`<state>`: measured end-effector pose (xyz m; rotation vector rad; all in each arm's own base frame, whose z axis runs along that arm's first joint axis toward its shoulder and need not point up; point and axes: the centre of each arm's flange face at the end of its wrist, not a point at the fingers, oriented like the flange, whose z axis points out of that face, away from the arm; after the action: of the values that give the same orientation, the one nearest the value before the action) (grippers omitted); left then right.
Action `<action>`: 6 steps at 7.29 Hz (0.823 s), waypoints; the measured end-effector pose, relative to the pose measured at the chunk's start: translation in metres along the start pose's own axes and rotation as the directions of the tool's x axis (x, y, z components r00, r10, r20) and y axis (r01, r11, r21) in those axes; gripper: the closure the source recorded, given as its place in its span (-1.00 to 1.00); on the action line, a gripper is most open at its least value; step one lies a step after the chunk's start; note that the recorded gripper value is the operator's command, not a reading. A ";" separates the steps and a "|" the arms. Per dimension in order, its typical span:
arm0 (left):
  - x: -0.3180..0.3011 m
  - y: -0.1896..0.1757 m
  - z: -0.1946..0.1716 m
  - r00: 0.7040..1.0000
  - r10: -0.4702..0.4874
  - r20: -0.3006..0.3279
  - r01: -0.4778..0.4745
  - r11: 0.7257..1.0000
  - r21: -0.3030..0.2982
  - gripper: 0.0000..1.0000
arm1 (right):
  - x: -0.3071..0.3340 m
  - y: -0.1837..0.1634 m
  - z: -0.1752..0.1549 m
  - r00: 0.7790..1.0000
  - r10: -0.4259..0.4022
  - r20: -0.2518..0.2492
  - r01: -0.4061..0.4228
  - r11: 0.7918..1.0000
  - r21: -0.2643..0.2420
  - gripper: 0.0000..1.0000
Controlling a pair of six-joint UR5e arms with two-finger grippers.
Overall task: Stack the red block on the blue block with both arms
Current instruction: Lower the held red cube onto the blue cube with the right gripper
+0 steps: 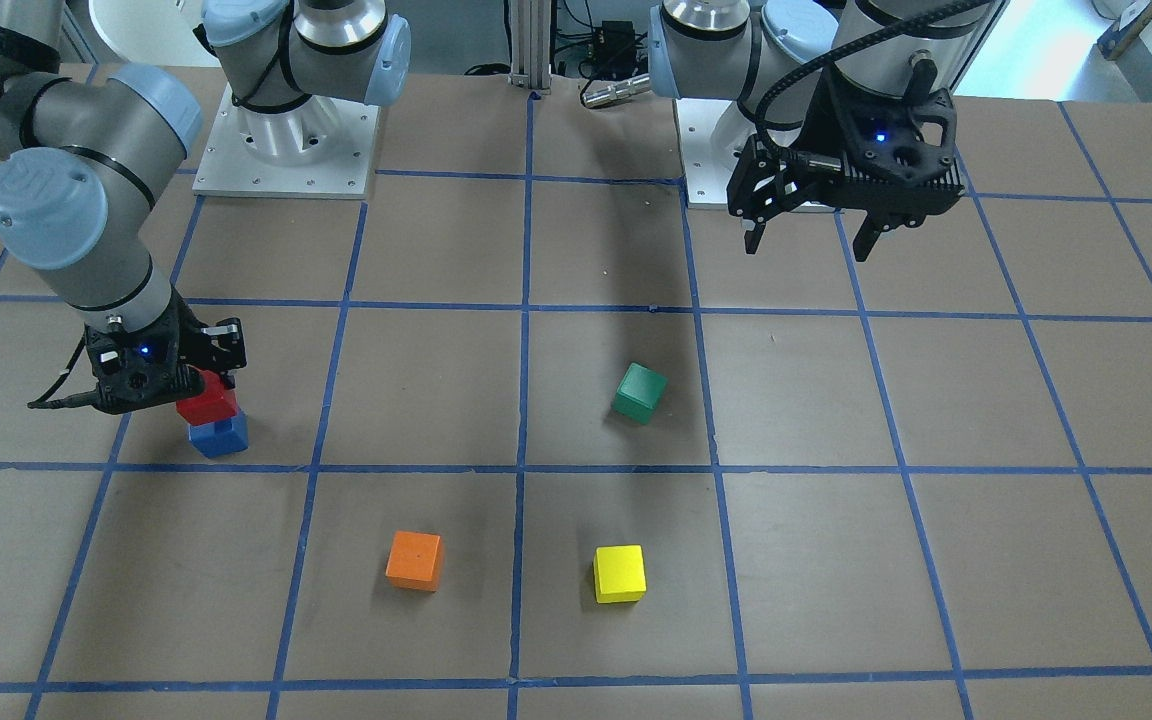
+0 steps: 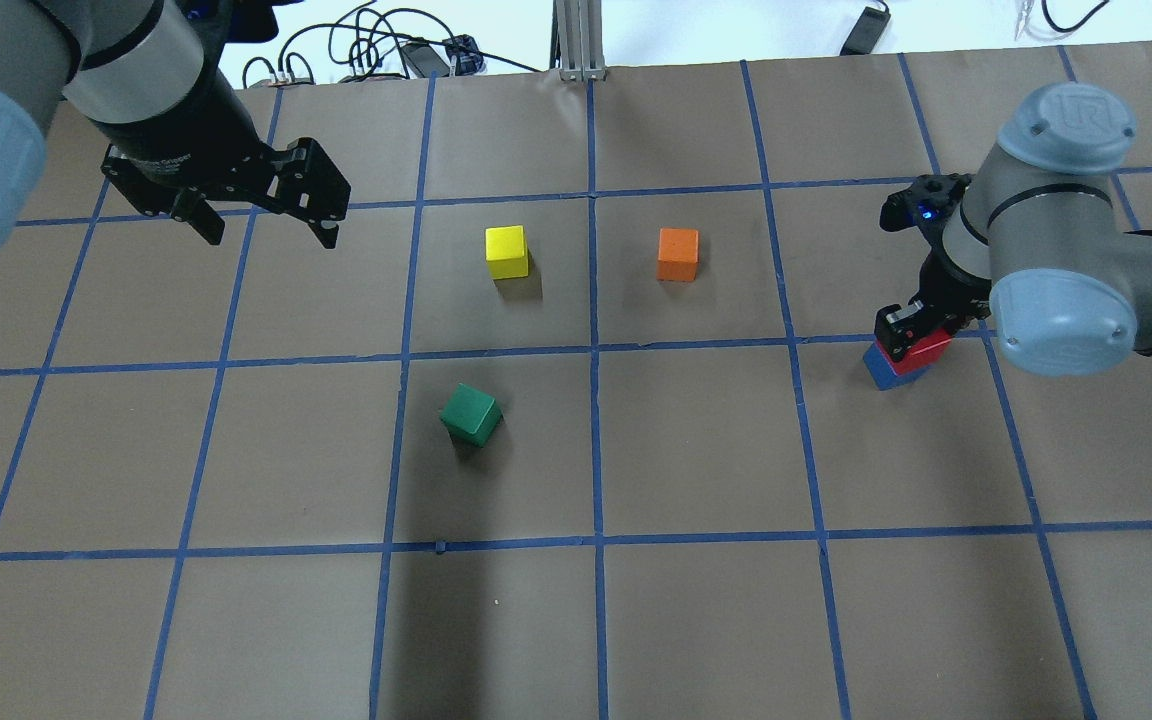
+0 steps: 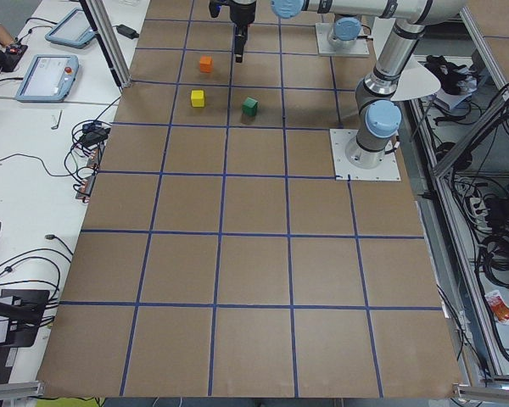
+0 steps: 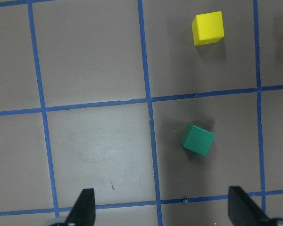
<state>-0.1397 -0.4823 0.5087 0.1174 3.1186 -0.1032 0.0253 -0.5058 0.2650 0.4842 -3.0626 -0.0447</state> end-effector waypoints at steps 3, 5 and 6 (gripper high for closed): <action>0.000 0.000 0.001 1.000 0.000 0.000 0.000 1.000 -0.001 -1.00 | 0.007 -0.014 0.018 1.000 -0.005 -0.013 0.005 1.000 0.030 1.00; 0.000 0.000 0.001 1.000 0.000 0.000 0.000 1.000 -0.001 -1.00 | 0.006 -0.013 0.023 1.000 -0.006 -0.007 0.006 1.000 0.017 1.00; 0.000 -0.001 0.001 1.000 0.000 0.000 0.000 1.000 -0.002 -1.00 | 0.006 -0.011 0.023 1.000 -0.004 -0.007 0.004 1.000 0.014 1.00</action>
<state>-0.1397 -0.4831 0.5075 0.1175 3.1191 -0.0995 0.0219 -0.5181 0.2420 0.4901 -3.0575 -0.0221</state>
